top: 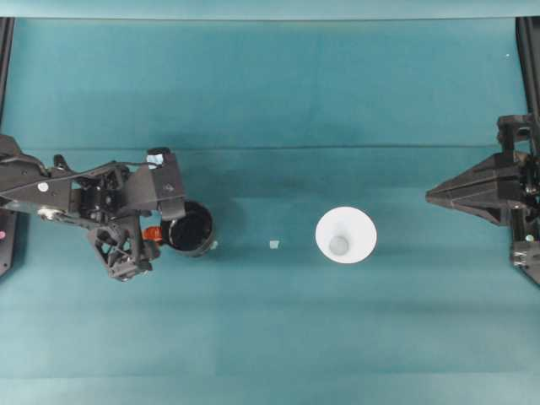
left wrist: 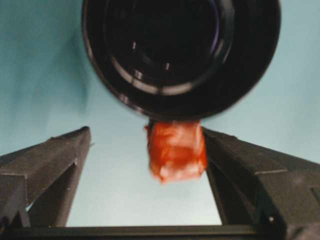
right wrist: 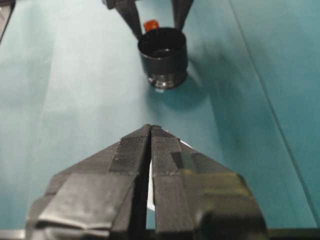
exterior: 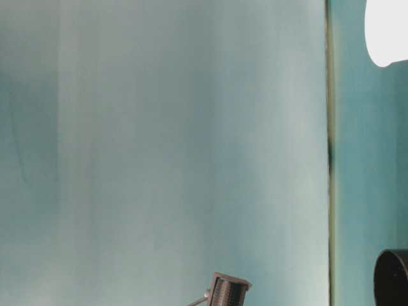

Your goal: Put the paper cup into the moved red handle cup holder.

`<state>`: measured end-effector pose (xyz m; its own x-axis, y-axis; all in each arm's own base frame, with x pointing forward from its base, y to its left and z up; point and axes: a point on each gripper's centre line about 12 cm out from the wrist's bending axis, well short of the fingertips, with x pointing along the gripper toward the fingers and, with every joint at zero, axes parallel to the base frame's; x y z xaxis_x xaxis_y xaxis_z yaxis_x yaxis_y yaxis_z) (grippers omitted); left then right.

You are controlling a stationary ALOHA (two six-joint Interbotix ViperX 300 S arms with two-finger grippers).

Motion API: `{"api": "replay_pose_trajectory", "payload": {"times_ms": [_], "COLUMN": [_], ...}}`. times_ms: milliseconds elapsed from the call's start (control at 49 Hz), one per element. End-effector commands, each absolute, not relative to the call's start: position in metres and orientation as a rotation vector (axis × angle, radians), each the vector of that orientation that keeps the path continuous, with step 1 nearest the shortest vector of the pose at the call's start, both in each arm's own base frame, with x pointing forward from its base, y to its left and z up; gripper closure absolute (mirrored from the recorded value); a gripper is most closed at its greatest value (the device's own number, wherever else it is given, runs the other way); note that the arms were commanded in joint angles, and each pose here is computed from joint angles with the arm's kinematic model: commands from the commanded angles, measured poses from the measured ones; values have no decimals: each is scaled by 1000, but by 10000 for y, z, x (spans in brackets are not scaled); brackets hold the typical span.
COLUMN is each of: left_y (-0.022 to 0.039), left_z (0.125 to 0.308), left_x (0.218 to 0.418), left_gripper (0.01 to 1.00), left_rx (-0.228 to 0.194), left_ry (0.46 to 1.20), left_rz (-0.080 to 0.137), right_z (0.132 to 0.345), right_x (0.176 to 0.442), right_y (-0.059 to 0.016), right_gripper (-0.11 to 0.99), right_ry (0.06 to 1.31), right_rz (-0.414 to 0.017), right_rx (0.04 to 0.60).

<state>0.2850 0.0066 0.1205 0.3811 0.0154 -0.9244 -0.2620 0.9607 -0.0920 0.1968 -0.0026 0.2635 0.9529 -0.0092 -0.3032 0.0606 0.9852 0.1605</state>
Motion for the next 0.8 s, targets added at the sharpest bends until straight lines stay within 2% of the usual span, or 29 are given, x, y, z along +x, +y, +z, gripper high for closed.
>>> {"api": "replay_pose_trajectory", "payload": {"times_ms": [0, 408, 551, 612, 776], "left_y": [72, 72, 72, 77, 22], "left_z": [1242, 1249, 1254, 1257, 1271], "left_x": [2911, 2922, 2934, 2940, 2965], "left_gripper": [76, 85, 148, 252, 702], "left_rx": [-239, -239, -241, -242, -215], "left_ry": [1142, 1134, 1124, 1117, 1100], "left_rz": [176, 175, 175, 175, 145], "right_z": [2655, 2643, 2636, 2636, 2636], "right_x": [1986, 1983, 1982, 1982, 1982], "right_y": [-30, -29, -30, -30, -33], "right_gripper": [969, 969, 969, 969, 969], "right_ry": [303, 306, 308, 308, 308], "right_rz": [-39, -39, -39, -39, -41], "right_rx": [182, 182, 182, 182, 182]}}
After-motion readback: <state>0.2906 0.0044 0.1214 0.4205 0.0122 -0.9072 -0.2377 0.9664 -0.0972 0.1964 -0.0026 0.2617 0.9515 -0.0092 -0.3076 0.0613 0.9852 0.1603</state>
